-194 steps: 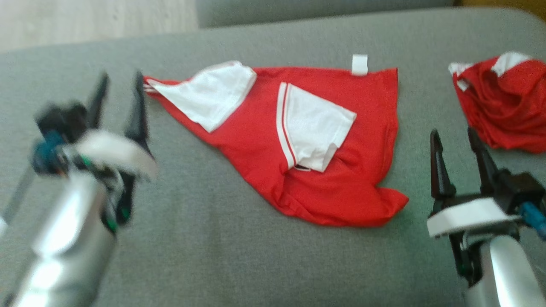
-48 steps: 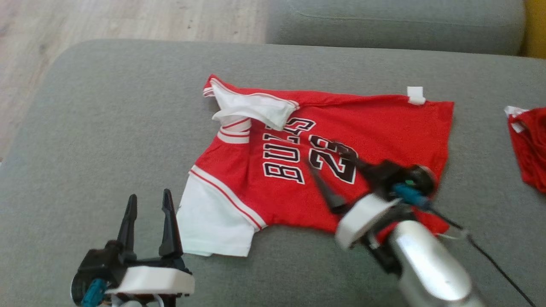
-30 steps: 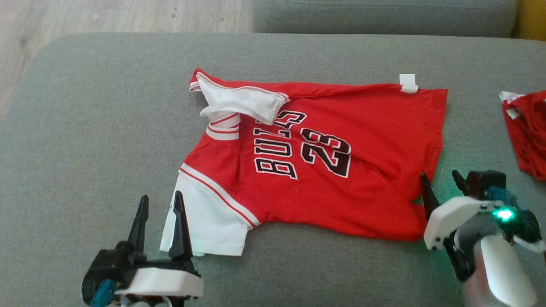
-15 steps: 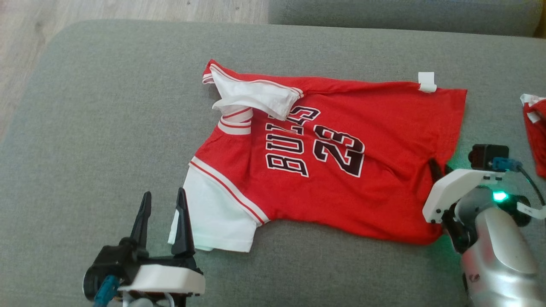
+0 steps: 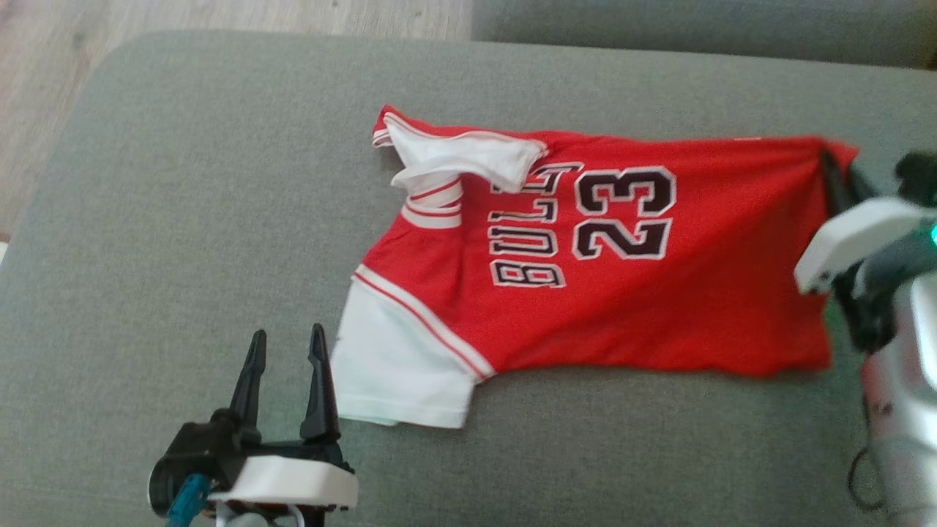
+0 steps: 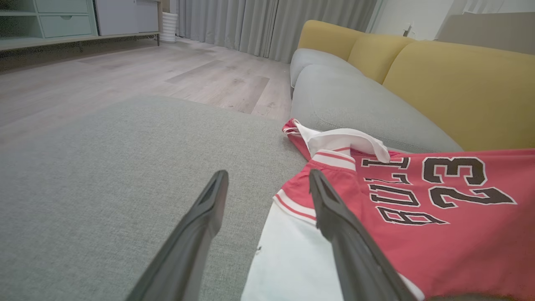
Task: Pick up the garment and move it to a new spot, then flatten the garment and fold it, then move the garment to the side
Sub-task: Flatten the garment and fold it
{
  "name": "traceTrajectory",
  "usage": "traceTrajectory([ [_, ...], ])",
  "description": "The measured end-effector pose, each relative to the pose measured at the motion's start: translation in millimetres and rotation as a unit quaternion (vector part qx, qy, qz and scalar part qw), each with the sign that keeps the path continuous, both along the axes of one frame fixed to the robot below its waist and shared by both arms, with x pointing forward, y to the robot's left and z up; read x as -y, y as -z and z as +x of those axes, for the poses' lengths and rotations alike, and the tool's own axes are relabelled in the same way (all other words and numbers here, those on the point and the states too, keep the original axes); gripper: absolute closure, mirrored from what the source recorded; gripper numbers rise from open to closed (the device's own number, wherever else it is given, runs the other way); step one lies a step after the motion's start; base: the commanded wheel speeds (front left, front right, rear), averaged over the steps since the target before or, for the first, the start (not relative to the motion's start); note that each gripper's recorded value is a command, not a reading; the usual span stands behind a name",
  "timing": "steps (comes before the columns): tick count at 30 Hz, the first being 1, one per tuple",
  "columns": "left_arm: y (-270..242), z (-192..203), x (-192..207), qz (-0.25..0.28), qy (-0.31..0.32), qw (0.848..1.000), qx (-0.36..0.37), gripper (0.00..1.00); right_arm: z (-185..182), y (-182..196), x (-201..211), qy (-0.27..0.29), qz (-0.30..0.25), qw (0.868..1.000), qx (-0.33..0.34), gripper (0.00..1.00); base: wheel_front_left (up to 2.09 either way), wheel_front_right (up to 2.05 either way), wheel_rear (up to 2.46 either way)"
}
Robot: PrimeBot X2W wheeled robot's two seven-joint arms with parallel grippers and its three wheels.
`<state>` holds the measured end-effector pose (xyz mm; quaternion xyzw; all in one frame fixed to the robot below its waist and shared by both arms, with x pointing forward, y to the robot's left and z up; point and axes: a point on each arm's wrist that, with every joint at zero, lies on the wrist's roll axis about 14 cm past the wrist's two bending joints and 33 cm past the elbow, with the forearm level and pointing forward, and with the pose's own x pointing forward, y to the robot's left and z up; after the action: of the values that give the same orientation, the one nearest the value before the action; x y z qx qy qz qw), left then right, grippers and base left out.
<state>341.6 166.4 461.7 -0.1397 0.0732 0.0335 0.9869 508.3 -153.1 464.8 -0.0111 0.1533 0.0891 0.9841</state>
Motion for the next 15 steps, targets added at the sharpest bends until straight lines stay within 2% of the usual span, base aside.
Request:
traceTrajectory([
  [6,7.5,4.5,-0.6,-0.001,-0.001,1.000,-0.011,0.00,44.2,-22.0,5.3,-0.010,-0.047,0.999,0.013,1.00,0.00,0.00,0.00],
  [10,5.7,15.4,0.4,-0.006,-0.003,1.000,-0.005,0.00,63.8,-16.2,6.3,-0.009,-0.061,0.998,0.004,1.00,0.00,0.00,0.00],
  [11,6.0,17.5,-0.2,-0.005,-0.003,1.000,-0.005,0.00,66.3,-12.0,7.1,-0.007,-0.061,0.998,0.002,0.79,0.00,0.00,0.00],
  [12,6.9,18.6,-0.5,-0.003,-0.003,1.000,-0.005,0.00,68.2,-8.2,7.5,-0.007,-0.065,0.998,0.003,0.20,0.00,0.00,0.00],
  [13,8.0,19.1,-1.1,-0.001,-0.003,1.000,-0.007,0.00,68.9,-3.9,7.5,-0.008,-0.069,0.998,0.003,0.00,0.00,0.00,0.00],
  [15,8.2,20.5,-0.9,0.000,-0.003,1.000,-0.006,0.00,68.6,2.6,7.5,-0.005,-0.066,0.998,0.003,0.00,0.00,0.00,0.00],
])
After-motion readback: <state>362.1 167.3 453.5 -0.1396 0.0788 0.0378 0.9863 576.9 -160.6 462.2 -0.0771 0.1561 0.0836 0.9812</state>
